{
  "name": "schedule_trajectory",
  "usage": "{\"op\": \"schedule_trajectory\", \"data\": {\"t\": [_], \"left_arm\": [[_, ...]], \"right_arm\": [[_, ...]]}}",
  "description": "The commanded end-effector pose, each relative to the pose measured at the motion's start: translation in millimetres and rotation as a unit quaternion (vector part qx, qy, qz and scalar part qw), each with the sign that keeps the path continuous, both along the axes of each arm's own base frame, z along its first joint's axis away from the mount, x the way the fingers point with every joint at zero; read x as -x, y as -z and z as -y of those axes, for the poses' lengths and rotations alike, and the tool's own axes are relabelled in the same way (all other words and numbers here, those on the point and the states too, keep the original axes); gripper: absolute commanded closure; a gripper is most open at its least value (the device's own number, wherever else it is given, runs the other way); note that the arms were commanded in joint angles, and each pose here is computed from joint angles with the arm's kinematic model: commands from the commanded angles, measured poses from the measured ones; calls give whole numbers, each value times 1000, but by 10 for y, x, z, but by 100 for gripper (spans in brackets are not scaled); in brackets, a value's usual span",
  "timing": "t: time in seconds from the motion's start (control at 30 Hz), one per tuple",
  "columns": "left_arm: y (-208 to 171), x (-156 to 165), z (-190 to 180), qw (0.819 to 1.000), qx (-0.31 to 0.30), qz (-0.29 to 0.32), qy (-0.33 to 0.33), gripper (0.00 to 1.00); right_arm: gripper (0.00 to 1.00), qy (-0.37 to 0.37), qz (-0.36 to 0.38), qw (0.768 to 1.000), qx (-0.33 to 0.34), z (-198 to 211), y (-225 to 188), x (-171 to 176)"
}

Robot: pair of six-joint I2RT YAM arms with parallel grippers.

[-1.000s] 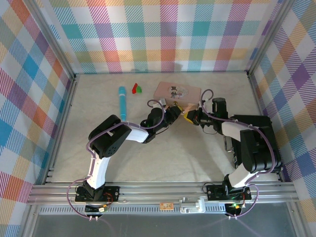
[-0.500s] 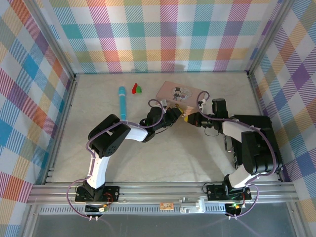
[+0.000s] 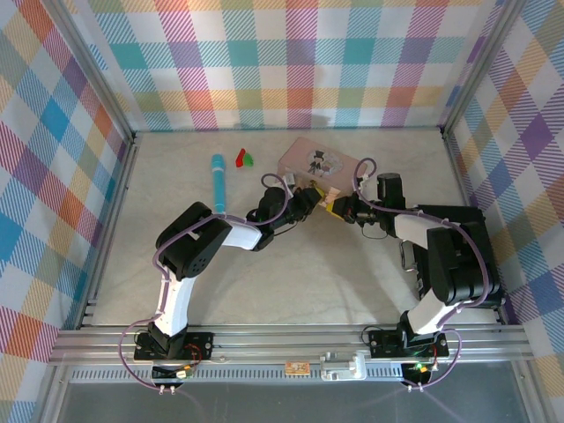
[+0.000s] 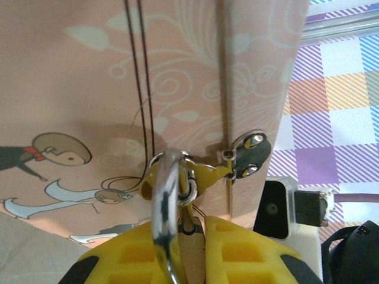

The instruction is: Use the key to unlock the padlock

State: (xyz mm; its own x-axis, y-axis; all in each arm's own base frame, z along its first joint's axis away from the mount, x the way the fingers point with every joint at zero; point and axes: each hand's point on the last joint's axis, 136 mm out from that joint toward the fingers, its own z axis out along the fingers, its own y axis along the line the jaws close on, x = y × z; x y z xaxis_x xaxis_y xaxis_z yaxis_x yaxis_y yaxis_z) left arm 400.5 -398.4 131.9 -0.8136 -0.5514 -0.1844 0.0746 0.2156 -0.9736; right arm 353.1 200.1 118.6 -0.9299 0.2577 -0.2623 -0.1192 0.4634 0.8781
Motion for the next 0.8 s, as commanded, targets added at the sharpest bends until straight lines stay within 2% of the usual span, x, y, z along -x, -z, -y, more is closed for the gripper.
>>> {"op": "schedule_trajectory", "data": {"t": [0.0, 0.13, 0.23, 0.53, 0.77], "left_arm": [[-265, 544, 343, 990, 35, 41, 127, 100], [-142, 271, 126, 997, 12, 44, 56, 100], [-152, 118, 56, 998, 14, 53, 27, 100], [-73, -10, -36, 999, 3, 54, 5, 100], [-70, -45, -68, 999, 5, 49, -2, 100]], "right_arm": [[100, -11, 68, 997, -43, -126, -471, -152], [100, -12, 48, 998, -39, -41, -349, -50], [100, -9, 22, 998, -53, 20, -239, 15], [100, 18, -36, 997, -71, 123, -108, 148], [100, 32, -43, 996, -78, 163, -158, 192]]}}
